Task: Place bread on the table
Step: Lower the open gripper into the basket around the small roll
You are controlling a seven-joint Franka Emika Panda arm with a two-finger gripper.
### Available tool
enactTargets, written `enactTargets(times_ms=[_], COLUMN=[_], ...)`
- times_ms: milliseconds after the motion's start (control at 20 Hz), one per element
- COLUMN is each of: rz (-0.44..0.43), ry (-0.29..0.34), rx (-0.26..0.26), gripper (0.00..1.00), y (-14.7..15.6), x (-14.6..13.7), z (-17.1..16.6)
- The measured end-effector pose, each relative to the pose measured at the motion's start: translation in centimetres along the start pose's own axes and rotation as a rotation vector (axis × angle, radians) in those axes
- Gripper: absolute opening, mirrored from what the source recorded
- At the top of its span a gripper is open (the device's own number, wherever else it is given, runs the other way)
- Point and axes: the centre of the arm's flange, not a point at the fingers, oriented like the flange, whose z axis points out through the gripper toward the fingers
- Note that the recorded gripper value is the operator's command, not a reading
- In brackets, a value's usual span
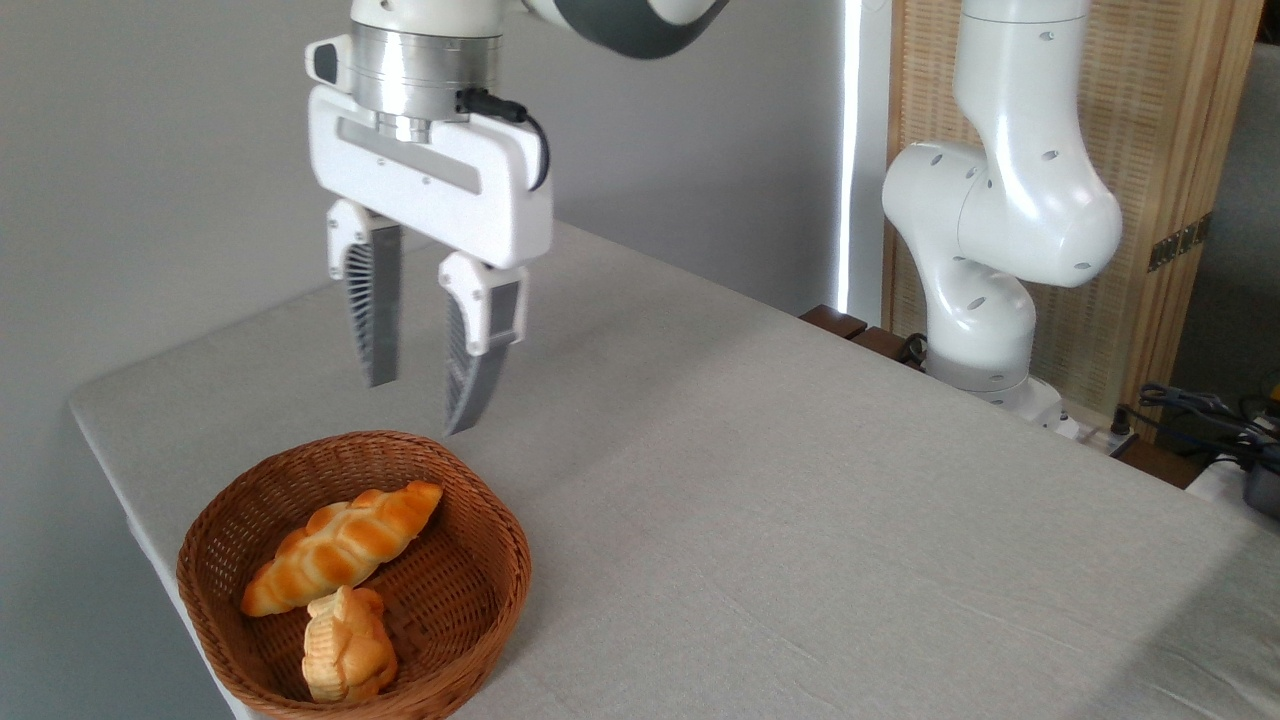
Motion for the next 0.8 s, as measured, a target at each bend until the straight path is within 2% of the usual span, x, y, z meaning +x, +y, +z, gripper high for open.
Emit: enactTargets(times_ms=[300, 500, 800], rz=[-0.004, -0.014, 0.03], ry=[0.096, 0.133, 0.076], rx=[0.057, 0.084, 0.106], gripper=[1.0, 1.0, 1.0], y=[-1.4, -2.6, -3.0], x=[1.8, 2.6, 2.6], z=[3.0, 6.4, 11.1])
